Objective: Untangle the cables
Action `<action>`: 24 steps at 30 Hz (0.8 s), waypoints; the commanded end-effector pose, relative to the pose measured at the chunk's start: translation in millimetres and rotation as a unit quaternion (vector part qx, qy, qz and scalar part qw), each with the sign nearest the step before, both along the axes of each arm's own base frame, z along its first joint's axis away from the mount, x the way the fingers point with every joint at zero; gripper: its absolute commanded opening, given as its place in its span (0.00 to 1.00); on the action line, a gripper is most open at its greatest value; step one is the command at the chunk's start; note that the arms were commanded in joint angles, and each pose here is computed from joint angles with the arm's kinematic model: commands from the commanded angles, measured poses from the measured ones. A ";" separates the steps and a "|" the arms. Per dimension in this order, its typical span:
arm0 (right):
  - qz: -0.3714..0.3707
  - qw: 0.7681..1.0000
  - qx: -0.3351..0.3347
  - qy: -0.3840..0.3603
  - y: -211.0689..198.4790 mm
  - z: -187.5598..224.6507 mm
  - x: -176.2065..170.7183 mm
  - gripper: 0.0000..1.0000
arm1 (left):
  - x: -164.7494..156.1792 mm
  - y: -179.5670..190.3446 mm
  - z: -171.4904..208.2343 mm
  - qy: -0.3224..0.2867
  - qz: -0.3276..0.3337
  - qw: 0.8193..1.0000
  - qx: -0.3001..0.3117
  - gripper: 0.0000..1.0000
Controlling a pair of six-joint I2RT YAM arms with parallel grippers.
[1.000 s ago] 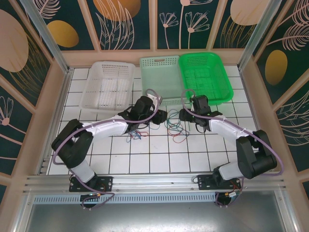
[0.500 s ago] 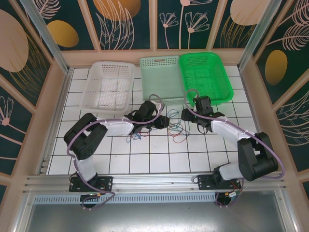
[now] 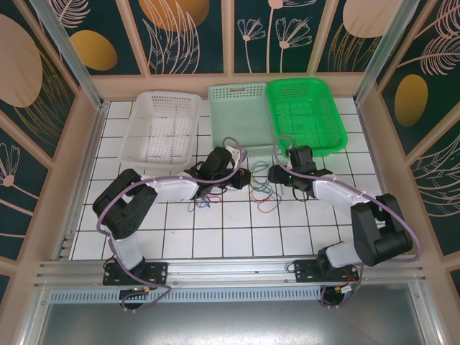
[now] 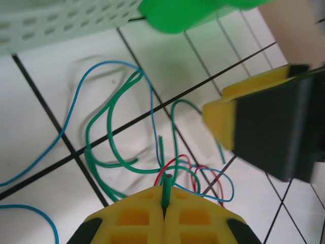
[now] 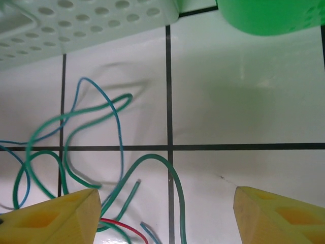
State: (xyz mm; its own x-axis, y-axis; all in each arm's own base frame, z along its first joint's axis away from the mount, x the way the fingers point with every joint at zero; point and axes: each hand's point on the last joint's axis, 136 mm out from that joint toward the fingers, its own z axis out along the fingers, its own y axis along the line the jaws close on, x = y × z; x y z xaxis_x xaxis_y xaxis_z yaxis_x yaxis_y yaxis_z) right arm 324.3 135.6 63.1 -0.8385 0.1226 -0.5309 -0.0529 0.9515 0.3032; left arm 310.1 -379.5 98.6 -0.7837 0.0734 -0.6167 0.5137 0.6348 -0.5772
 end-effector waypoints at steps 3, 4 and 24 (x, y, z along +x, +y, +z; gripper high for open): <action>-0.014 1.000 0.003 -0.008 -8.9 2.1 -5.8 0.71 | 2.6 0.5 38.8 -0.059 -0.016 0.998 0.002 0.00; -0.013 1.000 0.004 -0.010 -9.8 3.6 -8.3 0.71 | 2.1 1.6 49.2 -0.069 -0.017 0.997 -0.003 0.00; -0.011 0.996 0.084 0.006 -3.1 3.9 -34.9 0.28 | -28.3 -3.6 110.4 -0.164 -0.113 0.978 -0.058 0.00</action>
